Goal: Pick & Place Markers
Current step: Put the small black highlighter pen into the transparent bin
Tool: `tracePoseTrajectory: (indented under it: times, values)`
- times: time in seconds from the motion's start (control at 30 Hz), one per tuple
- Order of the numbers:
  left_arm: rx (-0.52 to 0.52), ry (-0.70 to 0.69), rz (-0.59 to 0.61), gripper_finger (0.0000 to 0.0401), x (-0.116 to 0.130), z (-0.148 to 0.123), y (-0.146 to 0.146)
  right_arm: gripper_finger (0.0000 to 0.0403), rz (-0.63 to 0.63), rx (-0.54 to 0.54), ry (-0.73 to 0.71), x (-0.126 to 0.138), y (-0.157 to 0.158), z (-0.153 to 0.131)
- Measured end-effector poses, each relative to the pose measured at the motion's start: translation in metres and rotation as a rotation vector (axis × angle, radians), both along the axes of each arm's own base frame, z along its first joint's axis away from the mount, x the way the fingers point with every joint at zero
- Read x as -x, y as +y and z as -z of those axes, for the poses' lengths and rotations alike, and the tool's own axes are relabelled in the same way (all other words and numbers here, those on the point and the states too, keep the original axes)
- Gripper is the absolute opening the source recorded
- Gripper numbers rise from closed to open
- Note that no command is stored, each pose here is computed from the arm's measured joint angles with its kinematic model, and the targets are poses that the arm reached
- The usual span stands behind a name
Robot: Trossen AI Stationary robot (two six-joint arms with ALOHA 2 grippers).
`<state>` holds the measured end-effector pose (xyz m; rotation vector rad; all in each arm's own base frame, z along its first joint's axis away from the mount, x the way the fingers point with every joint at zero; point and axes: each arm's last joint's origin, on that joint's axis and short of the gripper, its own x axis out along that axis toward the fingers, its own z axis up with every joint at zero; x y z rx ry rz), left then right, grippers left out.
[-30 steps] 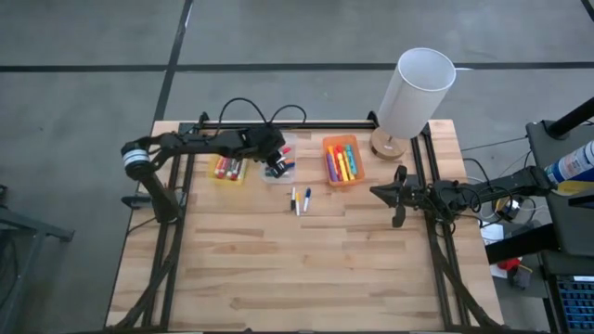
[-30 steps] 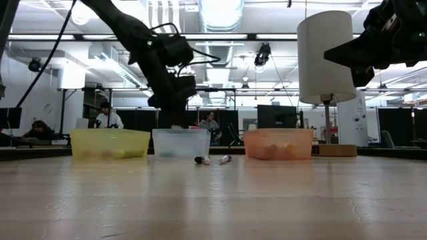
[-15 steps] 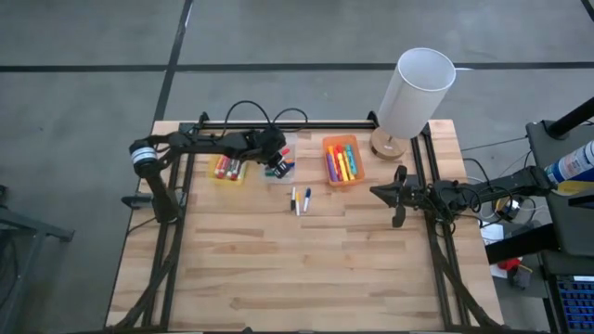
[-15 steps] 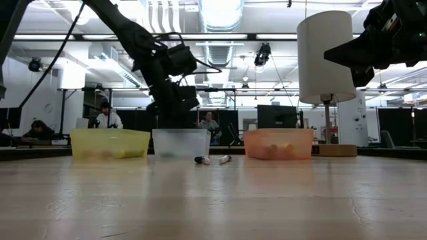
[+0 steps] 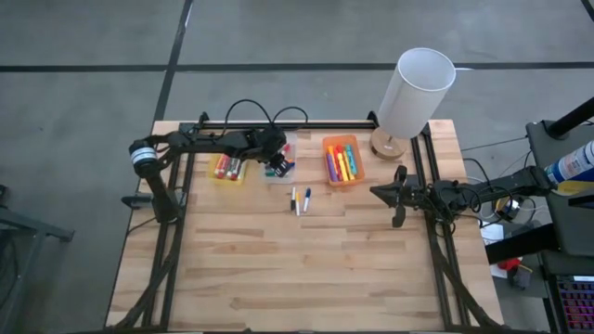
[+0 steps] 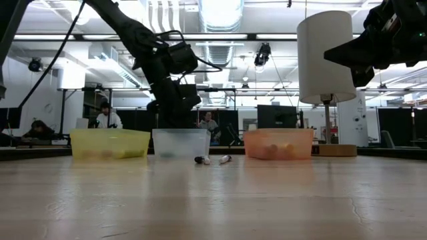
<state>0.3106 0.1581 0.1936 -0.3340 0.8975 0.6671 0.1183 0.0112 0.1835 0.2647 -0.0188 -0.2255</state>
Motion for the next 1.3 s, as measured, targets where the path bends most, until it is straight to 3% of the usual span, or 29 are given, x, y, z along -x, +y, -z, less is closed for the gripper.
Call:
tracePoseTrajectory:
  times: [0.13, 0.27, 0.43, 0.57, 0.73, 0.8, 1.13, 1.3]
  values:
    - [0.016, 0.017, 0.001, 0.0137, -0.002, -0.007, -0.002, 0.0009, 0.000, 0.000, 0.000, 0.000, 0.000, 0.000]
    - [0.001, -0.019, 0.021, 0.0137, -0.005, -0.033, -0.008, 0.0009, 0.000, 0.000, 0.000, 0.000, 0.000, 0.000]
    - [0.033, -0.119, 0.129, 0.0137, -0.013, -0.060, -0.038, 0.0009, 0.001, 0.000, 0.000, 0.000, 0.000, 0.000]
    - [0.091, -0.157, 0.196, 0.0137, -0.020, -0.065, -0.065, 0.0009, 0.000, 0.000, 0.000, 0.000, 0.000, 0.000]
    - [0.008, -0.089, 0.468, 0.0137, -0.036, -0.054, -0.107, 0.0009, 0.000, 0.000, 0.000, 0.000, 0.000, 0.000]
    - [0.014, -0.079, 0.501, 0.0137, -0.041, -0.047, -0.120, 0.0009, 0.000, 0.000, -0.001, 0.000, 0.000, 0.000]
    - [0.194, -0.006, 0.297, 0.0137, -0.046, -0.019, -0.142, 0.0009, 0.000, 0.000, -0.001, 0.000, 0.000, 0.000]
    - [0.190, 0.061, 0.143, 0.0137, -0.044, -0.006, -0.138, 0.0009, 0.000, 0.000, -0.001, 0.000, 0.000, 0.000]
